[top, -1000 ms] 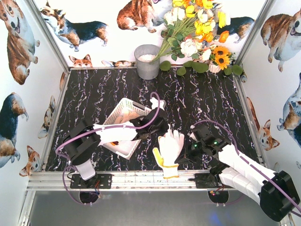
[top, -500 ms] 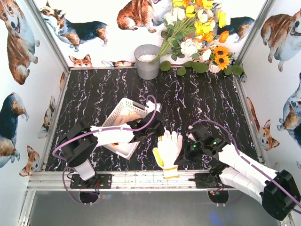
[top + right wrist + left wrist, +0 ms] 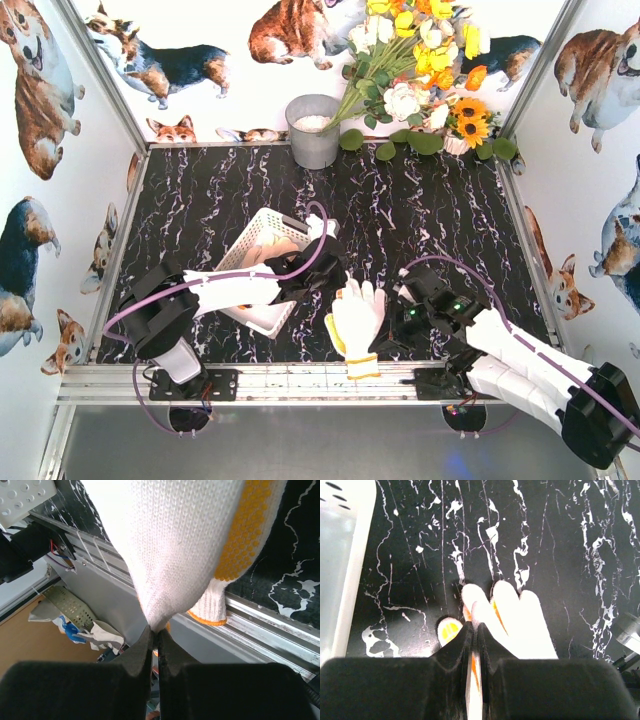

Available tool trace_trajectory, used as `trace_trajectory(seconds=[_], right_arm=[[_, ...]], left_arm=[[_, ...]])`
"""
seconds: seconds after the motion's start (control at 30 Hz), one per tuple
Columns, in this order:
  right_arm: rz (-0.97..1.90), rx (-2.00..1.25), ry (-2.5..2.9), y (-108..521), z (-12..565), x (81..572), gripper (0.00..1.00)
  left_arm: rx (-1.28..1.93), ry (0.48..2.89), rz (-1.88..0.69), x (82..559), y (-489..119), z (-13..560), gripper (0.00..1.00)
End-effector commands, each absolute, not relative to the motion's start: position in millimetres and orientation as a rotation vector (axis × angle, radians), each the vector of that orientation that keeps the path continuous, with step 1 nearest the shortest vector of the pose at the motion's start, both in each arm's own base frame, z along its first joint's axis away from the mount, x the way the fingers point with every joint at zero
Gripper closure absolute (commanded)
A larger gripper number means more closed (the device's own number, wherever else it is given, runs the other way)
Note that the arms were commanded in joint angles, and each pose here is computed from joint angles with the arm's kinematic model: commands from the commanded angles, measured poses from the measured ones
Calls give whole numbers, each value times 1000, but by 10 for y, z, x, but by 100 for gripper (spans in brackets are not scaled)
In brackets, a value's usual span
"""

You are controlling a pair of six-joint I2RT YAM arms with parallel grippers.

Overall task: Put the gloves into the storage basket
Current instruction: Pair the glove with the glove.

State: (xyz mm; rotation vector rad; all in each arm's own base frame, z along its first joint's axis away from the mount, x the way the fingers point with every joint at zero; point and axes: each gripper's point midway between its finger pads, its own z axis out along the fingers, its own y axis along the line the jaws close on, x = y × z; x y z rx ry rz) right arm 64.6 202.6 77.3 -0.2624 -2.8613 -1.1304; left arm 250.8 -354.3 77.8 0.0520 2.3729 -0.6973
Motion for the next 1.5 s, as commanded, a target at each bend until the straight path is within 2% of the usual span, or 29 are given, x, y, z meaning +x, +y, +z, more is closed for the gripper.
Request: trace_trajectory(seconds=[0.0,0.57,0.93,1.47], right_arm=[[-1169,-254,-2850,2065,753,647,100],[-1105,-247,-2813,2040,509,539,100],[-1132,-208,-2794,2052,644,495,100],[-1128,-186,-2734,1995,635,320,100]], left_arm=[[18,2374,-677,2524,-3478,803,100],[36,2429,-624,2507,-3479,512,100],[38,2426,-617,2511,-3463,661,100],[36,2465,-612,2458,-3455,498,100]])
